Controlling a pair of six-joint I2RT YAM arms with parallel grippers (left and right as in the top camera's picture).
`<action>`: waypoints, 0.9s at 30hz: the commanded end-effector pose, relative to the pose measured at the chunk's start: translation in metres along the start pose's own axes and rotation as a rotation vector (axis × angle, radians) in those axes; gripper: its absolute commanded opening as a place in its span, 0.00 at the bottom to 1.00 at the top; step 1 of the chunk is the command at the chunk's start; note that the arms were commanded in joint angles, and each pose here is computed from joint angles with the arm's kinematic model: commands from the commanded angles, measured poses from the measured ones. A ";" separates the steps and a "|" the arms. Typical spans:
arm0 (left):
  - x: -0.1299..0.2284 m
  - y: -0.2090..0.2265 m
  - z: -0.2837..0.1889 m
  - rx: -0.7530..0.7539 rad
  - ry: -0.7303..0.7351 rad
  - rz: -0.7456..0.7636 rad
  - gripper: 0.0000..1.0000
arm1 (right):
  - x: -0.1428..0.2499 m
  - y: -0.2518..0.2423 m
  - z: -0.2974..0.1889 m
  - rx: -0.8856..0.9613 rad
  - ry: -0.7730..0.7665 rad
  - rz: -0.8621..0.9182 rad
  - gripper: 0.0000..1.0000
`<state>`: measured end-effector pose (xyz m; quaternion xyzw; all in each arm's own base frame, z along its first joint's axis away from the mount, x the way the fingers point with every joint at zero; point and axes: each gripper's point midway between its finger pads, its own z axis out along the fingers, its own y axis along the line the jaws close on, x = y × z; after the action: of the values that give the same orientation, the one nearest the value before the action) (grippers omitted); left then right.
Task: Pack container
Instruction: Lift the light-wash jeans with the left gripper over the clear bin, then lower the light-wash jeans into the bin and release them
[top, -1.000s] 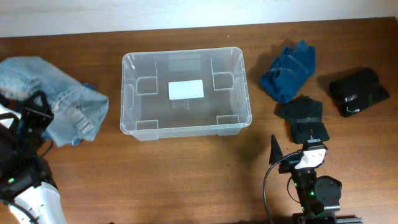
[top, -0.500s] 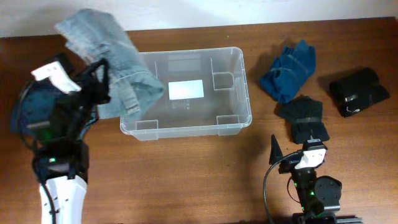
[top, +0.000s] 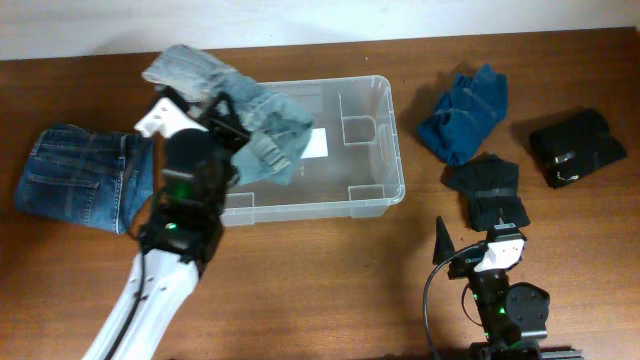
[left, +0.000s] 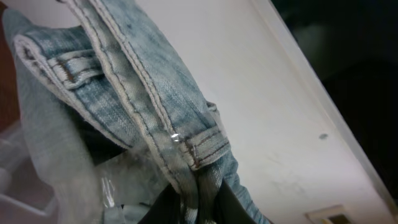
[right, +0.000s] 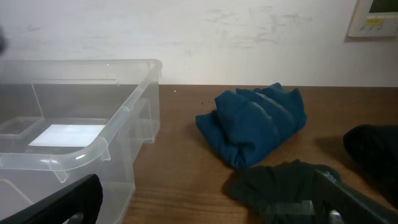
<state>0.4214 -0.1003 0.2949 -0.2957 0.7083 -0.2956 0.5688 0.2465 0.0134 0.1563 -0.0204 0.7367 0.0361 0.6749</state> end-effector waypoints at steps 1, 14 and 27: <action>0.002 -0.030 0.004 0.056 -0.048 -0.071 0.01 | 0.003 -0.003 0.000 0.013 0.004 -0.002 0.98; 0.007 -0.001 0.011 -0.087 -0.185 -0.330 0.01 | 0.003 -0.003 0.000 0.013 0.003 -0.003 0.98; 0.056 0.033 0.042 -0.183 -0.132 -0.369 0.01 | 0.003 -0.003 0.000 0.013 0.003 -0.003 0.98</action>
<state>0.4432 -0.1221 0.2054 -0.4784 0.6557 -0.2871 0.5087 0.2465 0.0134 0.1563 -0.0204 0.7367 0.0361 0.6749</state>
